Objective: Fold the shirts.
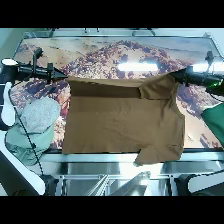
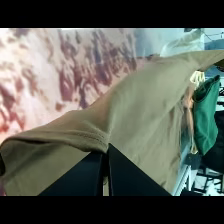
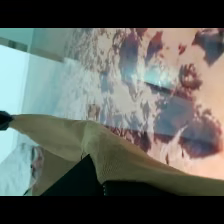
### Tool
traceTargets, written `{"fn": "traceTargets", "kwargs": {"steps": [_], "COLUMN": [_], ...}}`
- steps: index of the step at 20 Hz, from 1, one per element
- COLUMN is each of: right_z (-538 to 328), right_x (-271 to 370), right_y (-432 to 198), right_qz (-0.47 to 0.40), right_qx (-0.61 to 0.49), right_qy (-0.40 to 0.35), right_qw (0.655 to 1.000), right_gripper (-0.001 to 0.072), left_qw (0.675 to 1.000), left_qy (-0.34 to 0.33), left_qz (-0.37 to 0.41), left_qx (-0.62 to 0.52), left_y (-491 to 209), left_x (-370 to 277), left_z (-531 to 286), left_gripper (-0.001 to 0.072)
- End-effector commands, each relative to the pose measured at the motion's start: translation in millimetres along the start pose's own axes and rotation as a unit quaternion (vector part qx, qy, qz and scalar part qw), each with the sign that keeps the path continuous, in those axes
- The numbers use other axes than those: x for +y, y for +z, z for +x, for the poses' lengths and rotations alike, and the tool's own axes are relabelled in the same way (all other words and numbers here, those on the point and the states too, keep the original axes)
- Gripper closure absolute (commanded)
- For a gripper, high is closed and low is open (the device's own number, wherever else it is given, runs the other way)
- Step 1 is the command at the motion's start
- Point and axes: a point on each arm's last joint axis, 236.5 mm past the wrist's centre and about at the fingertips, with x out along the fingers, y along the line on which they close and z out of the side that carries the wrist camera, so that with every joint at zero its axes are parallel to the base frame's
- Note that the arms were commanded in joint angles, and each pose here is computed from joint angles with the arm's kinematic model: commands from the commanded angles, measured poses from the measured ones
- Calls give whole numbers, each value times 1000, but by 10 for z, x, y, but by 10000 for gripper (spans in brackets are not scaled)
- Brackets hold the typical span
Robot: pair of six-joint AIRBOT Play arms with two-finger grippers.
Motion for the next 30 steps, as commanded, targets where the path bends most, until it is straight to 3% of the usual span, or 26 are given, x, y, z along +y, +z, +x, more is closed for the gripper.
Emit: {"fn": "traceTargets", "kwargs": {"steps": [1, 8, 11, 12, 13, 14, 15, 20, 23, 25, 26, 27, 28, 30], "right_z": [-1, -511, -537, -539, -544, -552, -585, -1240, -1664, -2031, -2198, -2330, -2398, -2338], "right_x": [-188, -973, -1098, -1103, -1104, -1088, -1063, -881, -704, -710, -770, -819, -861, -911], "right_y": [-148, -852, -881, -871, -871, -880, -911, -1133, -1424, -1819, -1967, -2140, -2309, -2642], "right_qz": [6, 31, 25, 25, 28, 36, 42, 81, 129, 165, 181, 198, 223, 259], "right_qx": [50, 201, 203, 201, 201, 202, 210, 263, 248, 242, 214, 189, 165, 147], "right_qy": [4, -153, -176, -177, -178, -178, -179, -220, -226, -267, -298, -320, -334, -335], "right_qw": [999, 967, 963, 963, 963, 962, 960, 936, 933, 918, 912, 907, 901, 894], "right_gripper": [694, 694, 692, 663, 462, 304, 283, 286, 354, 350, 334, 209, 138, 139], "left_qw": [999, 978, 968, 966, 965, 966, 966, 967, 958, 956, 958, 959, 959, 959], "left_qy": [-5, 67, 126, 143, 149, 152, 156, 165, 170, 159, 157, 156, 155, 152], "left_qz": [-35, -94, -86, -80, -75, -71, -71, -53, -102, -125, -127, -129, -133, -143], "left_qx": [26, 176, 200, 201, 201, 198, 194, 187, 209, 210, 203, 198, 196, 193], "left_y": [-121, -934, -1024, -999, -966, -908, -853, -848, -1272, -1619, -1777, -1919, -2073, -2345], "left_x": [216, 609, 769, 784, 750, 679, 607, 243, 246, 262, 293, 321, 347, 384], "left_z": [148, 235, 277, 283, 289, 286, 269, 1, -219, -257, -256, -239, -230, -220], "left_gripper": [693, 695, 703, 702, 683, 528, 424, 425, 425, 426, 425, 425, 425, 425]}}
